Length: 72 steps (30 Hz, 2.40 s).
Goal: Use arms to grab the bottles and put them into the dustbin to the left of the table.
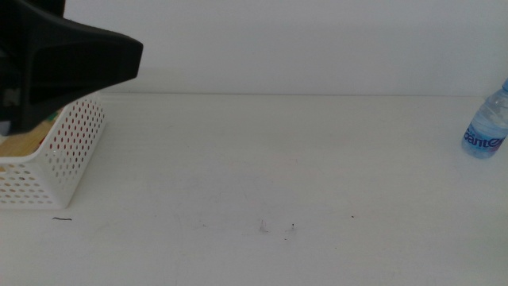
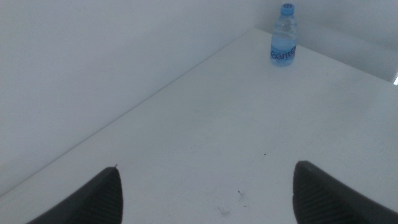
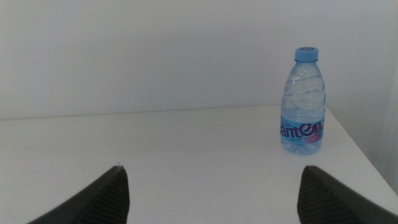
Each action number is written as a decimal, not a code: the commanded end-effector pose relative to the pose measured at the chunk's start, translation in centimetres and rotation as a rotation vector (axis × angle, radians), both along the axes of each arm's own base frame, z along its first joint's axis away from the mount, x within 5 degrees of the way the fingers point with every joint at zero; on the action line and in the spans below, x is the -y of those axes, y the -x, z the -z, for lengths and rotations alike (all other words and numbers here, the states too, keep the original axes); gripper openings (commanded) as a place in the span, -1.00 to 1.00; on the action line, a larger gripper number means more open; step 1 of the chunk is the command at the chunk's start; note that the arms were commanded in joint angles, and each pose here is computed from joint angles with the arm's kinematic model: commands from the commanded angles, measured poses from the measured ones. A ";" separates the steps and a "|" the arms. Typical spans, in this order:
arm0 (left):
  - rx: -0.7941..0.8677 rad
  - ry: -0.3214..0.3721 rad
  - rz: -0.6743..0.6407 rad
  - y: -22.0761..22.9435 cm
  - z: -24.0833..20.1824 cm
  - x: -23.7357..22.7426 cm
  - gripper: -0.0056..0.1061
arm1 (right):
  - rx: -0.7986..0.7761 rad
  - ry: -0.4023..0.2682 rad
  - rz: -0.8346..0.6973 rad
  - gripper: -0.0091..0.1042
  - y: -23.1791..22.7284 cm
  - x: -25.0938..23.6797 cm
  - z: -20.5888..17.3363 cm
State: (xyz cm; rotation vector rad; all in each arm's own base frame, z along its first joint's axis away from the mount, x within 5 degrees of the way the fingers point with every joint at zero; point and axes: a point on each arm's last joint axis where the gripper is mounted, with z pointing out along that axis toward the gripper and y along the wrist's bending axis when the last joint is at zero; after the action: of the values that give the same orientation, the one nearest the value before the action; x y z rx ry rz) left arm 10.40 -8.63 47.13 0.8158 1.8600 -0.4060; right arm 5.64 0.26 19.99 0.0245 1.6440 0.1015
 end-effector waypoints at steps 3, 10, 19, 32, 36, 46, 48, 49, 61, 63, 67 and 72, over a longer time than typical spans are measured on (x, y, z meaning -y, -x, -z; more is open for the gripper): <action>0.001 0.024 -0.006 0.1 -0.2 0.0 0.78 | 0.003 0.011 0.003 0.74 0.0 0.0 0.1; 0.036 0.056 -0.009 0.0 -0.6 0.1 0.78 | 0.003 0.011 0.003 0.74 0.0 0.0 0.1; 0.062 0.078 -0.012 -0.2 -0.9 0.2 0.78 | 0.003 0.011 0.003 0.74 0.0 0.0 0.1; 0.069 0.071 -0.017 -0.3 -0.9 0.1 0.78 | 0.124 0.097 0.003 0.74 -0.4 0.0 -1.2; 0.069 0.067 -0.019 -0.3 -0.9 0.2 0.78 | 0.047 0.164 0.015 0.74 -3.1 0.0 -2.6; 0.090 0.052 -0.032 -0.4 -0.9 0.0 0.78 | -0.029 0.056 -0.002 0.74 -12.3 0.0 0.3; 0.090 0.052 -0.032 -0.4 -0.9 0.0 0.78 | -0.015 0.044 -0.009 0.74 -13.4 0.0 1.5; 0.090 0.052 -0.032 -0.4 -0.9 0.0 0.78 | -0.006 0.038 -0.012 0.74 -13.9 0.0 2.1; 0.095 0.049 -0.031 -0.5 -1.0 0.0 0.78 | -0.175 0.109 0.272 0.74 -17.4 2.7 7.6; 0.095 0.049 -0.031 -0.5 -1.0 0.0 0.78 | -0.174 0.097 0.359 0.74 -18.7 3.5 7.9; 0.095 0.049 -0.031 -0.5 -1.0 0.0 0.78 | -0.166 0.098 0.433 0.74 -21.3 4.2 8.8; 0.112 0.063 -0.033 -0.5 -1.2 0.0 0.78 | -0.135 0.125 0.435 0.74 -24.7 4.3 9.7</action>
State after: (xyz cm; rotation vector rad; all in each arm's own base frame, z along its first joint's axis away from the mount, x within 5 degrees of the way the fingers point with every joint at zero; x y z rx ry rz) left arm 10.99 -8.58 47.93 0.7586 1.7736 -0.3750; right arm 29.46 -3.77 10.28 0.3001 1.7709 -0.3156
